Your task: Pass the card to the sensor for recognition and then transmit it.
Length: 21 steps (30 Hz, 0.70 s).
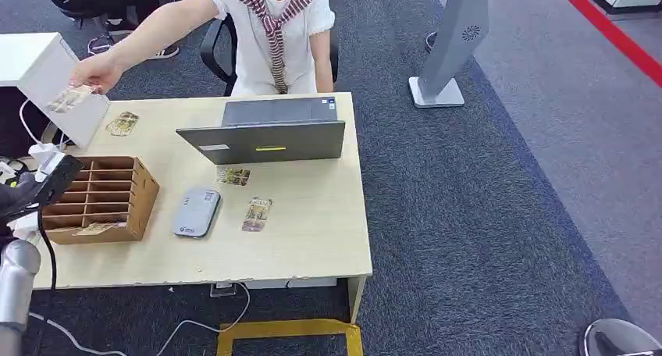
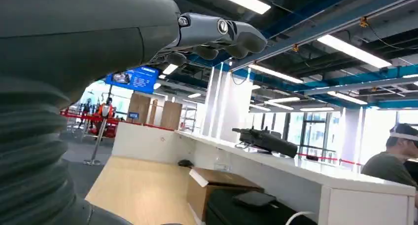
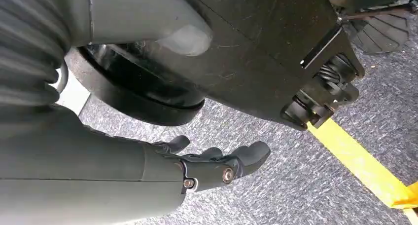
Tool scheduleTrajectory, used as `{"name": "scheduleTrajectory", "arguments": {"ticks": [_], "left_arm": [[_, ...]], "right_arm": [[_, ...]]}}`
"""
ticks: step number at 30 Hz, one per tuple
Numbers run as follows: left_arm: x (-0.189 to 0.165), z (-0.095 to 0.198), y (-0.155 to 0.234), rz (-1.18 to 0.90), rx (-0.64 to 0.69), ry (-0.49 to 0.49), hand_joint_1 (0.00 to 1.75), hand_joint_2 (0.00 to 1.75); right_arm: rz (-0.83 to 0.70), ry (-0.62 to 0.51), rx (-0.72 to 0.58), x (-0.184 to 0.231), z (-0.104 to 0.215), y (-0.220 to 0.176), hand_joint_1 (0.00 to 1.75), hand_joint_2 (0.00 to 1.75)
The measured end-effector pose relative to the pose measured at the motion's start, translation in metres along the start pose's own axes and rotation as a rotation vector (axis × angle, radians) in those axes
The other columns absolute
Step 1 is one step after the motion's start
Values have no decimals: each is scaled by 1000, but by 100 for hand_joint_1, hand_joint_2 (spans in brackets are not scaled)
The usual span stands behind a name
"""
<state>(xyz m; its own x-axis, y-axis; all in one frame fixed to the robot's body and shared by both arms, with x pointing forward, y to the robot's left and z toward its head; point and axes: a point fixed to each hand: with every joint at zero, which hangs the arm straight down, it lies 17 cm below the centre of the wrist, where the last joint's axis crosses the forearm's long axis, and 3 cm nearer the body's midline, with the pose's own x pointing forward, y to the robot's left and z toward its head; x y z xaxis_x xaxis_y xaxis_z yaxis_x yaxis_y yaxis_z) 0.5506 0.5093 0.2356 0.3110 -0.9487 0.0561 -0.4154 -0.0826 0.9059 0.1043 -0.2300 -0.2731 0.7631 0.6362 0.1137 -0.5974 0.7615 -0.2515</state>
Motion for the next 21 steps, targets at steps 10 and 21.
{"name": "scheduleTrajectory", "arguments": {"ticks": [10, 21], "left_arm": [[14, -5, -5, -55, -6, -27, 0, 175], [125, -5, -17, -97, -55, -136, 0, 175]], "right_arm": [[20, -5, 5, 2, 0, 0, 0, 175], [26, -26, 27, 15, 3, 9, 0, 175]]}}
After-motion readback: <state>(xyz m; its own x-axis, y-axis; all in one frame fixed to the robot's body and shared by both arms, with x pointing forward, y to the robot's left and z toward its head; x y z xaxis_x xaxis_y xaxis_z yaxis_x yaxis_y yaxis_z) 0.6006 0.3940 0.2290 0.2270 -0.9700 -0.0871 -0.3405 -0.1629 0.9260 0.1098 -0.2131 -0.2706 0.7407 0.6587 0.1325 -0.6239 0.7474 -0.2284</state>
